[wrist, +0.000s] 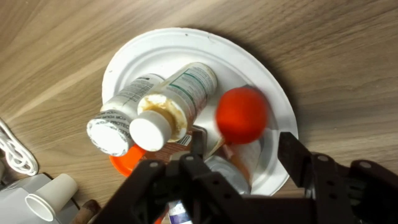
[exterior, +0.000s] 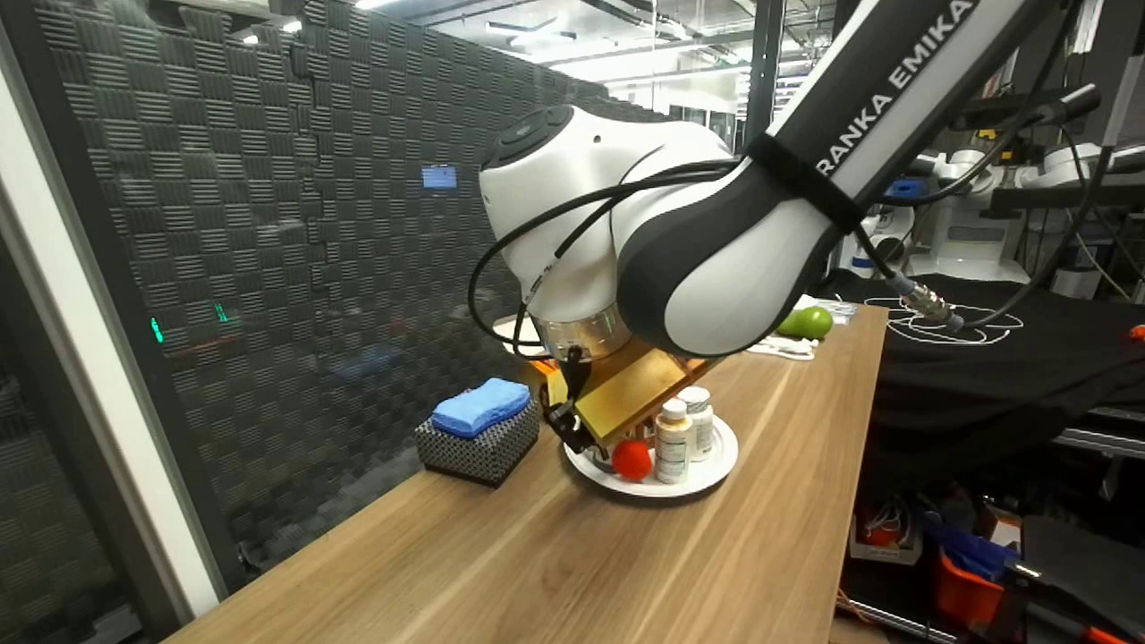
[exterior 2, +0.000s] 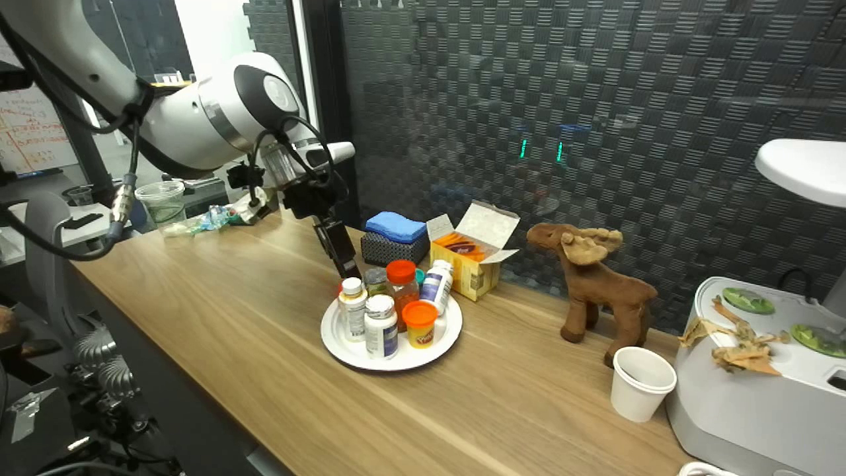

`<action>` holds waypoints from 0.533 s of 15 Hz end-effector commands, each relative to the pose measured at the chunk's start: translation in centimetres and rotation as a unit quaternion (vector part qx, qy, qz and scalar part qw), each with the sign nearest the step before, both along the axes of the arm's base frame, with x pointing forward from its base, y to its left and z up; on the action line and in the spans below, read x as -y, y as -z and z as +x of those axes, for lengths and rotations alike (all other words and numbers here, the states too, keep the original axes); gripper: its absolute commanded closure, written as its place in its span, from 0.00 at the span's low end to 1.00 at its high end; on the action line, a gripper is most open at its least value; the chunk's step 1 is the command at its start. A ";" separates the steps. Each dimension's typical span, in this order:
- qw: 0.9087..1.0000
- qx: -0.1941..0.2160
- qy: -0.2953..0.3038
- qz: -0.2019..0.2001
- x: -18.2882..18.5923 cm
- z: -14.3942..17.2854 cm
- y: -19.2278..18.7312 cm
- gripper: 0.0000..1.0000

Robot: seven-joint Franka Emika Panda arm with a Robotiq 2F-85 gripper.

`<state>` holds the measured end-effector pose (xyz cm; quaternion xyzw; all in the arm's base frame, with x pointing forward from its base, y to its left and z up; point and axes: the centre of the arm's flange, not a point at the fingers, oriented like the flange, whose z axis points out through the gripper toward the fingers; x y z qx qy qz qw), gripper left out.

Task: Pick up the bottles and small containers from the table and put them on the white plate.

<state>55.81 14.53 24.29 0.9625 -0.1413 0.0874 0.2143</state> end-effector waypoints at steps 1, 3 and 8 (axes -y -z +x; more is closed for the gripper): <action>1.000 0.009 -0.004 -0.021 -0.8 0.8 -0.4 0.04; 0.999 0.013 -0.013 -0.026 -1.0 0.7 -0.5 0.00; 0.998 -0.007 -0.068 -0.001 -3.2 -0.4 -1.9 0.00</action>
